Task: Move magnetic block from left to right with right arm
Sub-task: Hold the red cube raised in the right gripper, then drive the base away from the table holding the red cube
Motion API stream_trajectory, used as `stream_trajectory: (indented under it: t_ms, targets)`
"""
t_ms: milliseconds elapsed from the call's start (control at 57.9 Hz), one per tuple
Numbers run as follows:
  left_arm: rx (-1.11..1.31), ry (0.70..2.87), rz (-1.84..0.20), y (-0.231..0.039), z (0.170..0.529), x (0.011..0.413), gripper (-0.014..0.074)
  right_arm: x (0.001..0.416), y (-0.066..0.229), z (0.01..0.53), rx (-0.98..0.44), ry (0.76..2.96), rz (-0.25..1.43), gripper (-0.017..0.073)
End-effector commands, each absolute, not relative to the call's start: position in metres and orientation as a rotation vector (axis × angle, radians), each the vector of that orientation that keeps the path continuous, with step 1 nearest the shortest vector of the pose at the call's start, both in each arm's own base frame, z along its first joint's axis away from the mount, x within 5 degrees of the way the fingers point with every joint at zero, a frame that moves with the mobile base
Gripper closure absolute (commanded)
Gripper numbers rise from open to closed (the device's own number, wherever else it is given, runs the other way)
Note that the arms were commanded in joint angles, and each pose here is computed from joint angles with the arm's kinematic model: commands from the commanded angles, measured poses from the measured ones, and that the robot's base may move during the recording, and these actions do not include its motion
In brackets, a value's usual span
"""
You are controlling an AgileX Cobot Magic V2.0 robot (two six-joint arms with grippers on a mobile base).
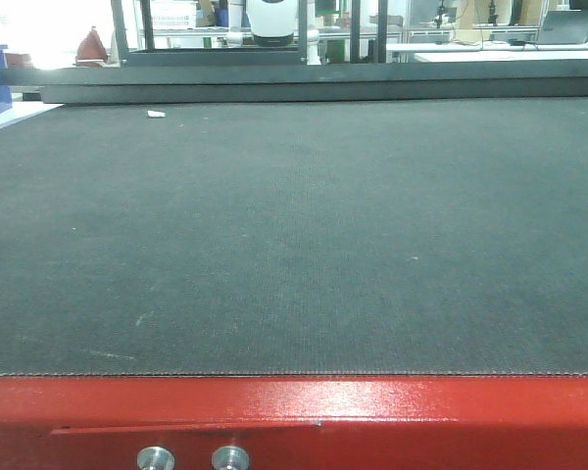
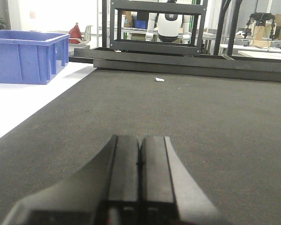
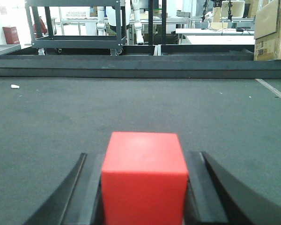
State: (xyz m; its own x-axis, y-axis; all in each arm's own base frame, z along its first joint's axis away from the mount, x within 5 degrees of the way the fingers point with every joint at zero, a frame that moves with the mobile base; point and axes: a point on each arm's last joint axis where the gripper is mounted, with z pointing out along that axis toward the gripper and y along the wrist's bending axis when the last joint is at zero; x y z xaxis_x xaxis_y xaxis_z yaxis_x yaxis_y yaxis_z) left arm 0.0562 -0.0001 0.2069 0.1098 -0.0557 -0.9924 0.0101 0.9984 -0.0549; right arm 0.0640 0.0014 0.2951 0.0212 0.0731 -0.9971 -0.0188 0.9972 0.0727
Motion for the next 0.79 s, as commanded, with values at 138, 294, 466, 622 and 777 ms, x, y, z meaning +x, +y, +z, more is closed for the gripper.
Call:
stream_trajectory:
  t_ms: [138,294,466,622,777]
  targets:
    - [-0.040,1.368,-0.050,0.0005,0.2125,0.0545,0.0720,0.0625,0.0006,0.3119,0.040,1.442,0.057,0.0189]
    - [-0.040,1.368,-0.050,0.0005,0.2125,0.0545,0.0720,0.0625,0.0006,0.3119,0.040,1.442,0.057,0.0189]
    - [-0.040,1.368,-0.050,0.0005,0.2125,0.0545,0.0720,0.0625,0.0006,0.3119,0.040,1.442,0.057,0.0189]
    - [-0.040,1.368,-0.050,0.0005,0.2125,0.0545,0.0720,0.0625,0.0006,0.3119,0.040,1.442,0.057,0.0189]
    - [-0.040,1.368,-0.050,0.0005,0.2125,0.0545,0.0720,0.0625,0.0006,0.3119,0.040,1.442,0.057,0.0189]
